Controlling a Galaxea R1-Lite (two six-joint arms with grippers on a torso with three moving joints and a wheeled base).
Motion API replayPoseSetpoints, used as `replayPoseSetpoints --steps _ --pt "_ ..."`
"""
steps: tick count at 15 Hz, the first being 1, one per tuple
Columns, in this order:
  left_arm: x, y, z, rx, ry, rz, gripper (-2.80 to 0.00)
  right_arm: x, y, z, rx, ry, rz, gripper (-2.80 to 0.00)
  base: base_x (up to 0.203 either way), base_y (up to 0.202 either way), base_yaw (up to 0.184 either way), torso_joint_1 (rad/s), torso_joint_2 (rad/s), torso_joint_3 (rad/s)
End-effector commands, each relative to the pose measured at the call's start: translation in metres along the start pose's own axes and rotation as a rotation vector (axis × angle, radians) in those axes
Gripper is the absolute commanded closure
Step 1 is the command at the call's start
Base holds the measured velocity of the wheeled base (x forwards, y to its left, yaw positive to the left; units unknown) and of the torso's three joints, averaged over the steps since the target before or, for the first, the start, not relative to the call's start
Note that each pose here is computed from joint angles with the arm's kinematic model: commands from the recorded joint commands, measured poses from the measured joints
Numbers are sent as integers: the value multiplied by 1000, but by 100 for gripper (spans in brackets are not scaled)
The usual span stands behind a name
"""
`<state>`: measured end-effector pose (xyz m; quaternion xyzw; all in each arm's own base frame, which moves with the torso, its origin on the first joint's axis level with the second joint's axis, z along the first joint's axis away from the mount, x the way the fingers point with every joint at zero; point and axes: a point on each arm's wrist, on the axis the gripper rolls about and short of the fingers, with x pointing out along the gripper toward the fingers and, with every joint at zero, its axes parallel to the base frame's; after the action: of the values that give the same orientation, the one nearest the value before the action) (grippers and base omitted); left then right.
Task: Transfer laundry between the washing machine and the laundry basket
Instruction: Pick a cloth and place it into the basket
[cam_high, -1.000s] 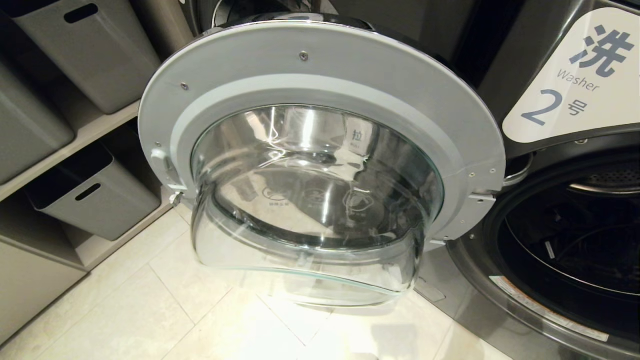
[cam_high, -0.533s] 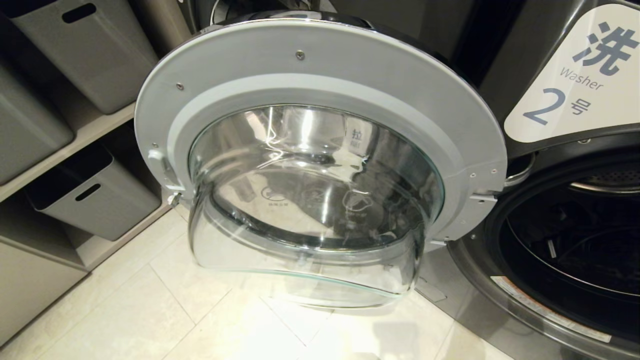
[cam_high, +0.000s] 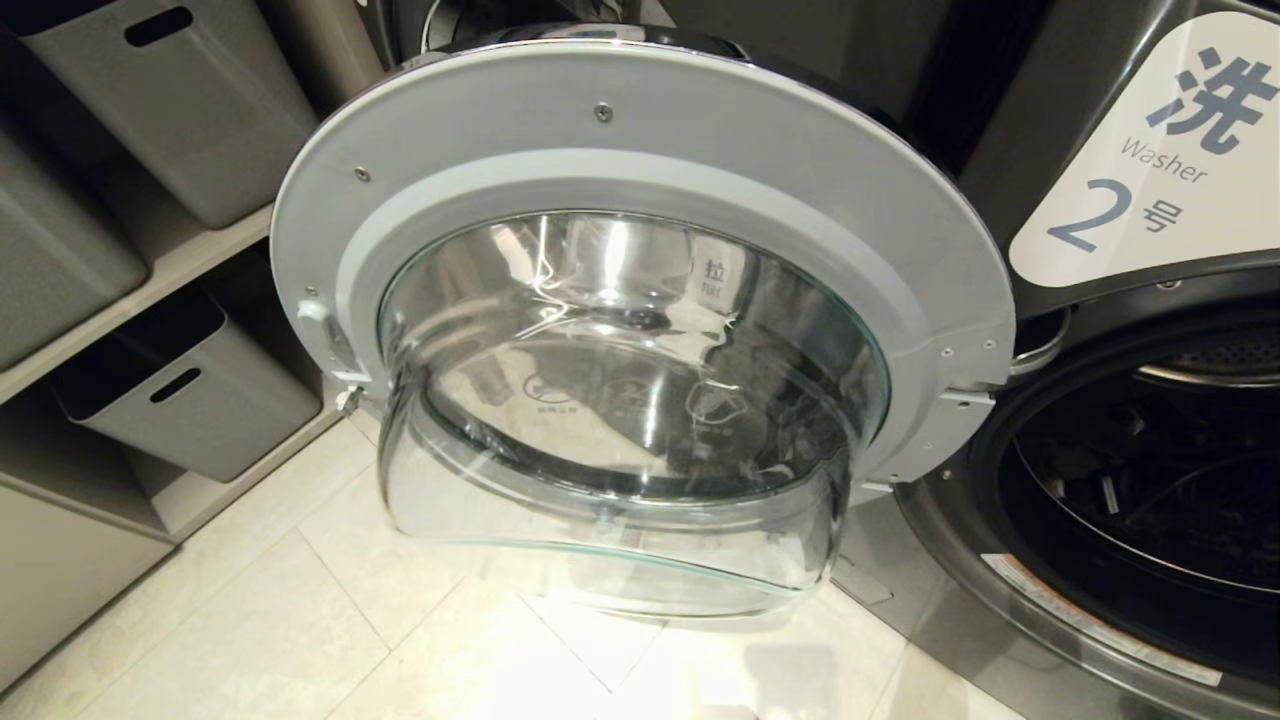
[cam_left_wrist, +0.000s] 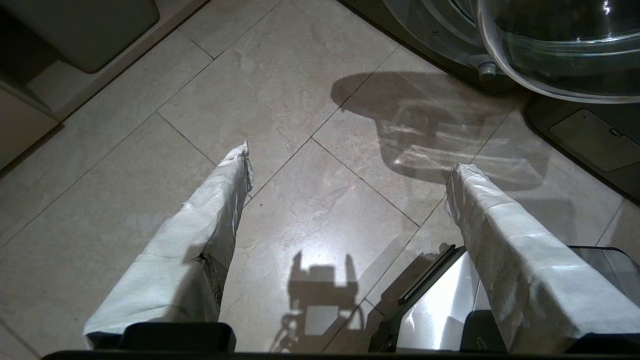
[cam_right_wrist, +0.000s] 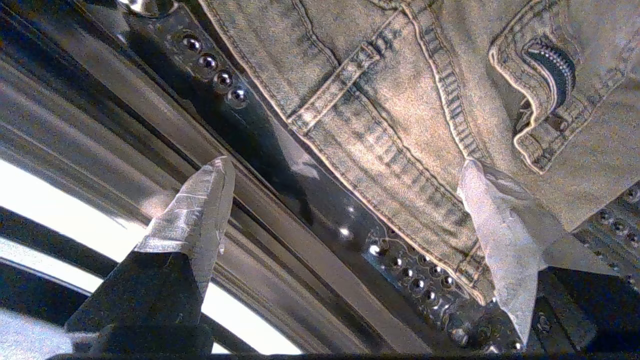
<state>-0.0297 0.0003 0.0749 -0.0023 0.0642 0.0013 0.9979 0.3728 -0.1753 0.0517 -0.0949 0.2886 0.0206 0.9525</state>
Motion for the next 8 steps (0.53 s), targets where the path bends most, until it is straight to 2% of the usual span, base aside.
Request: replayPoseSetpoints --steps 1,4,8 --pt "0 0 0 -1 0 1 -280 0 -2 4 -15 -30 -16 -280 0 0 0 0 0 0" --pt "0 0 0 -1 -1 1 -280 4 2 3 -34 -48 -25 -280 0 0 0 0 0 0" --pt "0 0 0 -1 -1 1 -280 -1 4 5 22 -56 -23 -280 0 0 0 0 0 0"
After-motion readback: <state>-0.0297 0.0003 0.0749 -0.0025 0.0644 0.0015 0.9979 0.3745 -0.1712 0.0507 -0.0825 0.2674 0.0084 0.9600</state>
